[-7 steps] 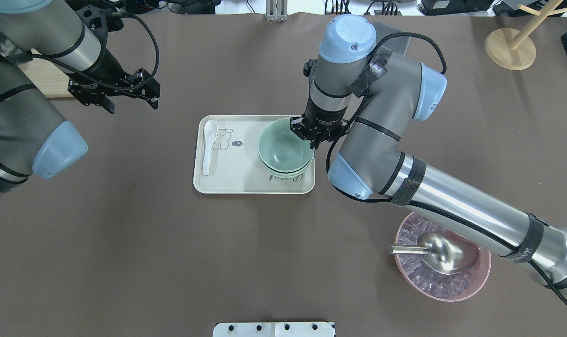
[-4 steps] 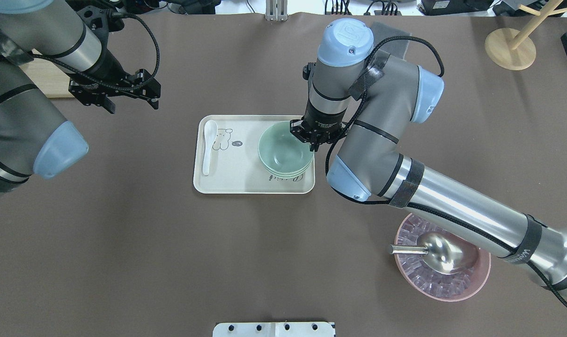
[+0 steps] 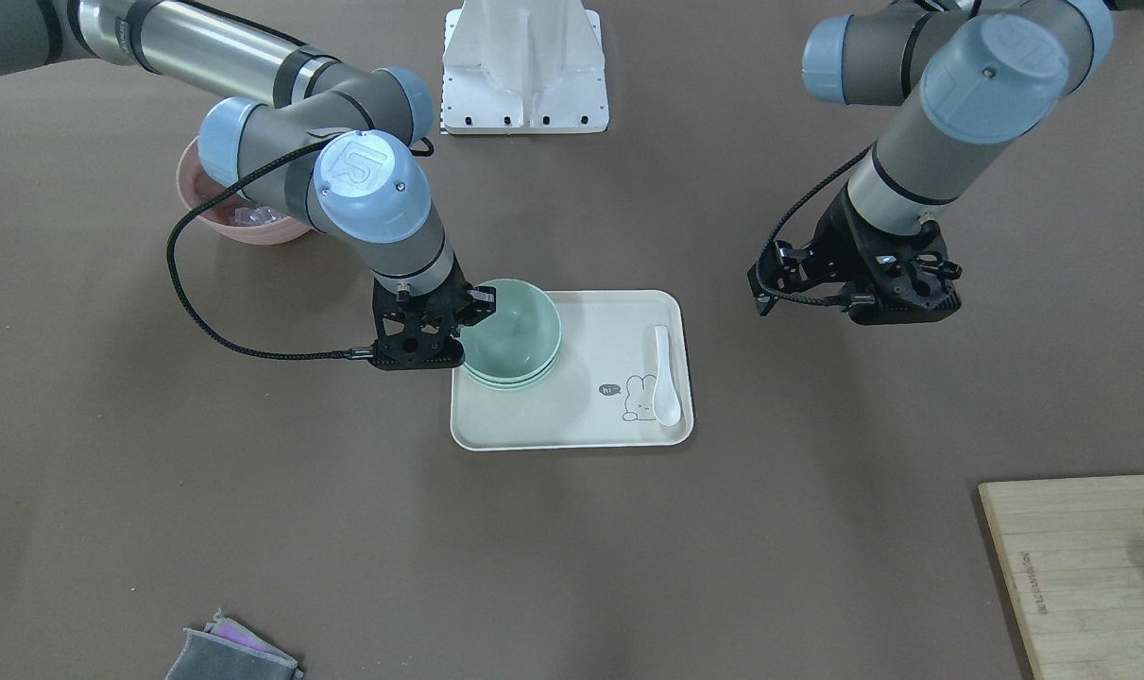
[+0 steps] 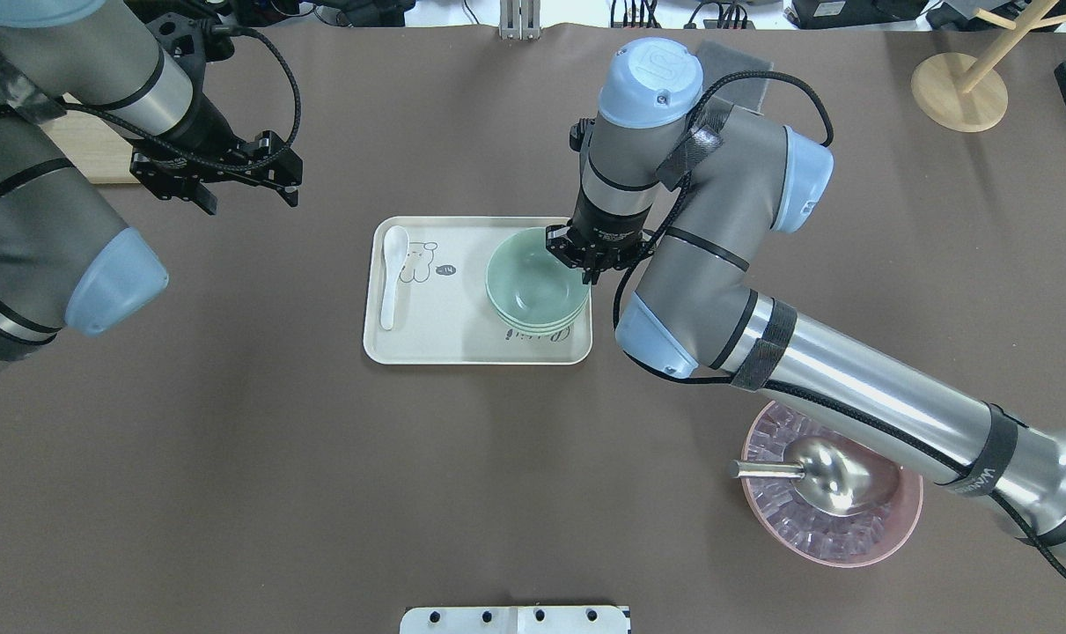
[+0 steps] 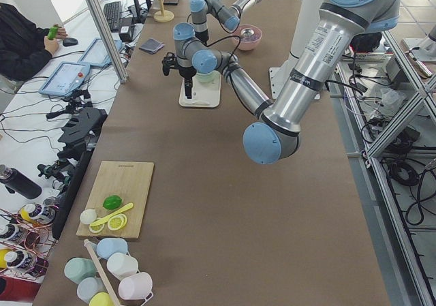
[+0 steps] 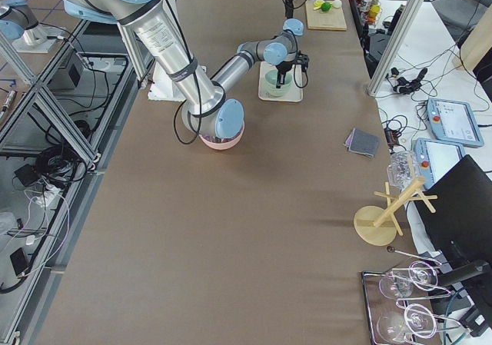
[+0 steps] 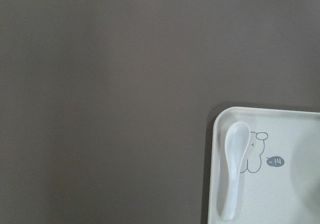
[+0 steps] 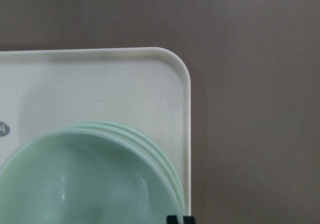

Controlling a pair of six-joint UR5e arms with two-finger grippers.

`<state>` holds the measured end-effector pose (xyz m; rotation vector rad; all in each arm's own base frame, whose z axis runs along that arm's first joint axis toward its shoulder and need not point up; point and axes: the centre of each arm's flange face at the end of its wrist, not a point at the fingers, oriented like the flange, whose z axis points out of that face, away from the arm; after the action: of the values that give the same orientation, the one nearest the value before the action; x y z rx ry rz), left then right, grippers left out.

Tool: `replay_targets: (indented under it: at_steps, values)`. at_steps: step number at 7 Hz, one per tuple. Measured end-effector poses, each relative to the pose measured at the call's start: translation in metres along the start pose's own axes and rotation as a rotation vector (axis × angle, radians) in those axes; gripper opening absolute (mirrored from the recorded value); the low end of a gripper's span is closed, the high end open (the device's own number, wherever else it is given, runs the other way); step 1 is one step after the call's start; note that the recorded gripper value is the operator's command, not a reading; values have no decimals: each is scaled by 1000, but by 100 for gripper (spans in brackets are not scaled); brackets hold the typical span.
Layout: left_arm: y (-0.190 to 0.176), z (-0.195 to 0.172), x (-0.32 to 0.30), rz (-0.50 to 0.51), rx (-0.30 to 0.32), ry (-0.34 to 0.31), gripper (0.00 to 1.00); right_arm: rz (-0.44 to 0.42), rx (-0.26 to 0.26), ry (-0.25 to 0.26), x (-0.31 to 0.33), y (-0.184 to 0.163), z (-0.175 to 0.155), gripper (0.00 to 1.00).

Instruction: Stack green bowls together

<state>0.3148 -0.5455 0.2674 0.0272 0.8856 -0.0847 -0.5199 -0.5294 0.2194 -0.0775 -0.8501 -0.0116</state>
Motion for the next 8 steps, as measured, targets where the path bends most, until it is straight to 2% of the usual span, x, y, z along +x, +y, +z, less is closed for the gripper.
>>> replay_targets:
  at_steps: [2, 3, 4, 6, 8]
  values:
    - [-1, 1, 0, -2, -1, -1, 99, -3, 4, -6, 0, -3, 4, 0]
    - [-1, 2, -1, -3, -1, -1, 99, -4, 5, -8, 0, -3, 3, 39]
    - [-1, 2, -1, -2, -1, -1, 99, -4, 8, -11, 0, -4, 2, 99]
    - [-2, 3, -1, -3, -2, -2, 99, -15, 14, -23, 0, -4, -5, 100]
    - [-2, 2, -1, 3, 0, 0, 99, -4, 17, -67, 5, -11, -38, 100]
